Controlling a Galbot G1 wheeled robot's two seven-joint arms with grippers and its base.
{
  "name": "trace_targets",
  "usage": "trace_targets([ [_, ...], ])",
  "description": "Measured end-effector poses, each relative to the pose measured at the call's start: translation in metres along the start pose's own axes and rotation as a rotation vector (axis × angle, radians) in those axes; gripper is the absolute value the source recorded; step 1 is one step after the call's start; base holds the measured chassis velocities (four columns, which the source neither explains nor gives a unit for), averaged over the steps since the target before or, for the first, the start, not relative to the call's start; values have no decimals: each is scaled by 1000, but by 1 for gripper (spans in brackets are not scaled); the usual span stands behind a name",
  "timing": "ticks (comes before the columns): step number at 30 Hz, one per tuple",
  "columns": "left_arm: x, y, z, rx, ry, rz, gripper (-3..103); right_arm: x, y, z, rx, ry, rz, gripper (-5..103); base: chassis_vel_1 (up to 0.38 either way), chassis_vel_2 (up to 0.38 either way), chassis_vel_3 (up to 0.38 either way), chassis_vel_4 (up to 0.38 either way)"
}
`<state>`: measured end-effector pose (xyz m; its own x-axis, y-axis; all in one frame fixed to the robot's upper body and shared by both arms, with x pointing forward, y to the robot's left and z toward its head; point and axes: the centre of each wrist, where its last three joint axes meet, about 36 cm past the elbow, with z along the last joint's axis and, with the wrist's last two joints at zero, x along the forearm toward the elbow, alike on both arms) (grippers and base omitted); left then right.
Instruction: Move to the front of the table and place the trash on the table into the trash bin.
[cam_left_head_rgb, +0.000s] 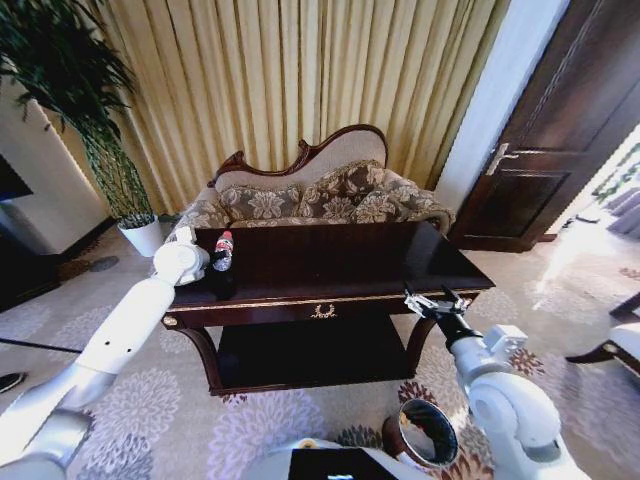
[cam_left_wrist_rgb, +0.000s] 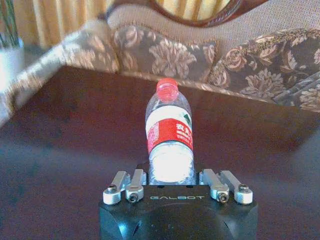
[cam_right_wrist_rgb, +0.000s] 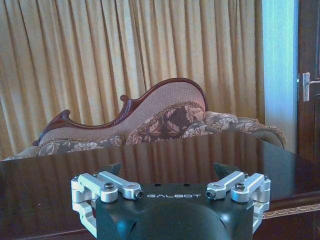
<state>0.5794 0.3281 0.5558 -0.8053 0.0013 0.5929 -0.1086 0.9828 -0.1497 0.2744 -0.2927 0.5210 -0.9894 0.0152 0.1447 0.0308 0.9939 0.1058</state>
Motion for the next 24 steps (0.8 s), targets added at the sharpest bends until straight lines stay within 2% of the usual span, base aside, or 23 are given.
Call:
trace_targets([
  [2, 1, 1, 0, -19, -15, -4, 40, 0, 0, 0, -1, 0, 0, 100, 0, 0, 0, 0],
  [4, 7, 5, 0, -82, -67, -11, 40, 0, 0, 1, -3, 1, 1, 100, 0, 0, 0, 0],
  [5, 7, 5, 0, -82, -67, -11, 40, 0, 0, 1, -3, 1, 1, 100, 0, 0, 0, 0],
  [6, 12, 12, 2, -136, -136, -6, 40, 0, 0, 1, -7, 0, 3, 100, 0, 0, 0, 0],
  [7, 12, 12, 2, -136, -136, -6, 40, 0, 0, 1, -7, 0, 3, 100, 0, 0, 0, 0],
  [9, 18, 20, 9, -195, -213, 1, 40, 0, 1, 1, -9, -2, 3, 100, 0, 0, 0, 0],
  [10, 18, 20, 9, -195, -213, 1, 40, 0, 1, 1, -9, -2, 3, 100, 0, 0, 0, 0],
  [12, 25, 29, 18, -239, -282, 24, 40, 1, 1, -1, -9, -9, 1, 100, 0, 0, 0, 0],
  [13, 25, 29, 18, -239, -282, 24, 40, 1, 1, -1, -9, -9, 1, 100, 0, 0, 0, 0],
  [14, 35, 41, 33, -300, -378, 72, 40, 2, 3, -5, -8, -20, -7, 100, 0, 0, 0, 0],
  [15, 40, 48, 38, -334, -416, 86, 40, 2, 3, -7, -7, -25, -11, 100, 0, 0, 0, 0],
  [16, 40, 48, 38, -334, -416, 86, 40, 2, 3, -7, -7, -25, -11, 100, 0, 0, 0, 0],
  [17, 47, 58, 43, -381, -460, 106, 40, 3, 4, -9, -6, -33, -15, 100, 0, 0, 0, 0],
  [18, 51, 63, 45, -404, -485, 118, 40, 4, 5, -10, -6, -36, -17, 100, 0, 0, 0, 0],
  [19, 51, 63, 45, -404, -485, 118, 40, 4, 5, -10, -6, -36, -17, 100, 0, 0, 0, 0],
  [20, 62, 70, 46, -447, -544, 147, 40, 5, 6, -12, -8, -43, -20, 100, 0, 0, 0, 0],
  [24, 77, 72, 44, -513, -636, 206, 40, 7, 9, -14, -14, -54, -26, 100, 0, 0, 0, 0],
])
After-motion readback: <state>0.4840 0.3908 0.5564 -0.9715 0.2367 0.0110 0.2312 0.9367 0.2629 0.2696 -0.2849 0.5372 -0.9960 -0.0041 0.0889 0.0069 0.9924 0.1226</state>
